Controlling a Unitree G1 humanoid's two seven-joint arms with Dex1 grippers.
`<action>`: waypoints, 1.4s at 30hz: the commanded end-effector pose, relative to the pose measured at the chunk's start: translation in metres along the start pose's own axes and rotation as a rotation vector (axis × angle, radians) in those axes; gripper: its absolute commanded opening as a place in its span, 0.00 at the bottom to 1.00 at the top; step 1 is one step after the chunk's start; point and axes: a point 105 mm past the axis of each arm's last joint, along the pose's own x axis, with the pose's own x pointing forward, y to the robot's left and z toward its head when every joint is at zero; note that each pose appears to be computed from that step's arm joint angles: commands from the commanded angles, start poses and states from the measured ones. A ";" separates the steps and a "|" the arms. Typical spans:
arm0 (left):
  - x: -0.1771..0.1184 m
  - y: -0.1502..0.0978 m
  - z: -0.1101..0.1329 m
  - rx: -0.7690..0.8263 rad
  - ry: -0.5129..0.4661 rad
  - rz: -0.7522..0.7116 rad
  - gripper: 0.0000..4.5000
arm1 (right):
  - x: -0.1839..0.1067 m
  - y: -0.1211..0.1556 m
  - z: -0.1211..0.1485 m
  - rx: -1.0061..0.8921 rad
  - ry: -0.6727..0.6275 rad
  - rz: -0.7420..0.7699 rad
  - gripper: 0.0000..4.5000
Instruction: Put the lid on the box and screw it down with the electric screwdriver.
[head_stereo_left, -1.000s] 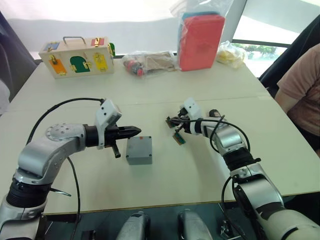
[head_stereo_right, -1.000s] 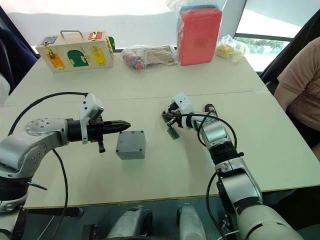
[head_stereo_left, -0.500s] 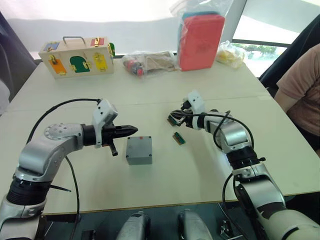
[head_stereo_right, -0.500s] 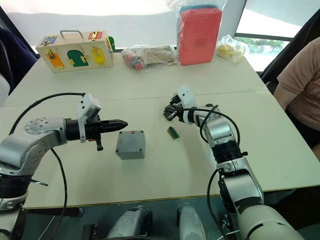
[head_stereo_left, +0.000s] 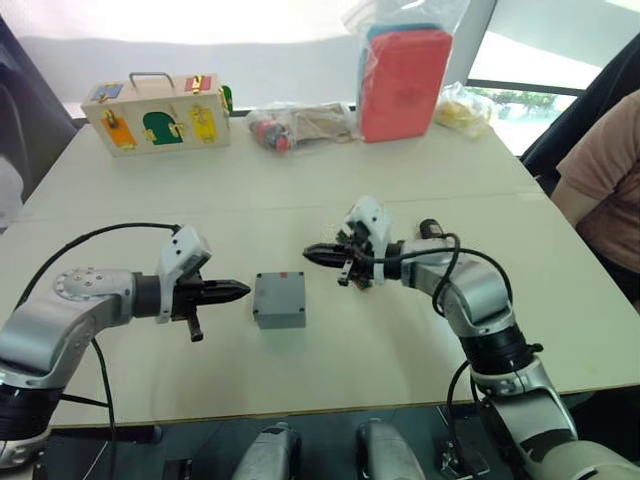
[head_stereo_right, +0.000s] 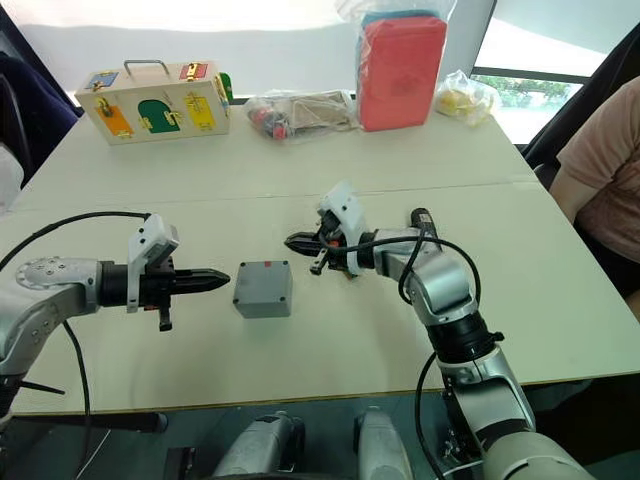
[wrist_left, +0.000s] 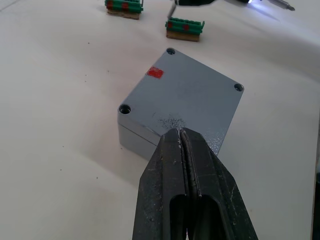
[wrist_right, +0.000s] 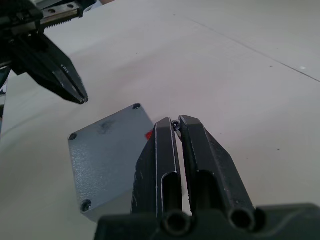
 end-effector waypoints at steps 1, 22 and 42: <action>-0.002 -0.004 0.011 0.032 -0.032 0.009 0.00 | 0.002 0.008 0.002 -0.025 -0.010 0.021 0.03; 0.003 -0.003 0.014 0.031 -0.045 0.034 0.00 | 0.009 0.001 -0.001 -0.013 -0.010 0.005 0.03; 0.007 -0.004 0.014 0.031 -0.047 0.027 0.00 | 0.005 0.007 0.011 -0.015 -0.035 0.035 0.03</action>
